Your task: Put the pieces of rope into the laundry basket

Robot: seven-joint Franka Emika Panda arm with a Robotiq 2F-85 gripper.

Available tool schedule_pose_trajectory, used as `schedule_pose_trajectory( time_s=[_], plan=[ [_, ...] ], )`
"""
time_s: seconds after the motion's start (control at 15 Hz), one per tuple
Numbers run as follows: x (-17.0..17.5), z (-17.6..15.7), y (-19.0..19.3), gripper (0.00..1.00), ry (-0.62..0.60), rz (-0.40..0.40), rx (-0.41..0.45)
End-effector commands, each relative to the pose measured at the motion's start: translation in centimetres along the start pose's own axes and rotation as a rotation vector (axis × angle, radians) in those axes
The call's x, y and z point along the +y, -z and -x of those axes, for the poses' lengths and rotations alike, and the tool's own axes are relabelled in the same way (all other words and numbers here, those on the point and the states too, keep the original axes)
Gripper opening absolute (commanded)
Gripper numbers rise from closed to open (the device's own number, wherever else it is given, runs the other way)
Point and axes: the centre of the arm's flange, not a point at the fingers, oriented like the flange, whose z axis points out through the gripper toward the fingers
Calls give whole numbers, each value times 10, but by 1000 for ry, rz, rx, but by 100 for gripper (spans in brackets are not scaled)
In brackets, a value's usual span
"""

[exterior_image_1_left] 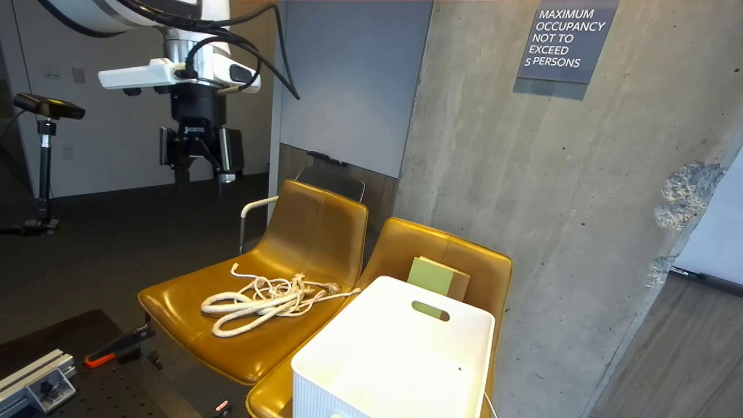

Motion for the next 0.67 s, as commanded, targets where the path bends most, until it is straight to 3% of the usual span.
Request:
schedule_pose_trajectory(
  time_s=[0.0, 0.27, 0.6],
  plan=[
    [-77, 22, 14, 100, 19, 3, 85],
    [-135, 1, 27, 100, 20, 5, 235],
    [-164, -81, 15, 100, 51, 11, 386]
  ],
)
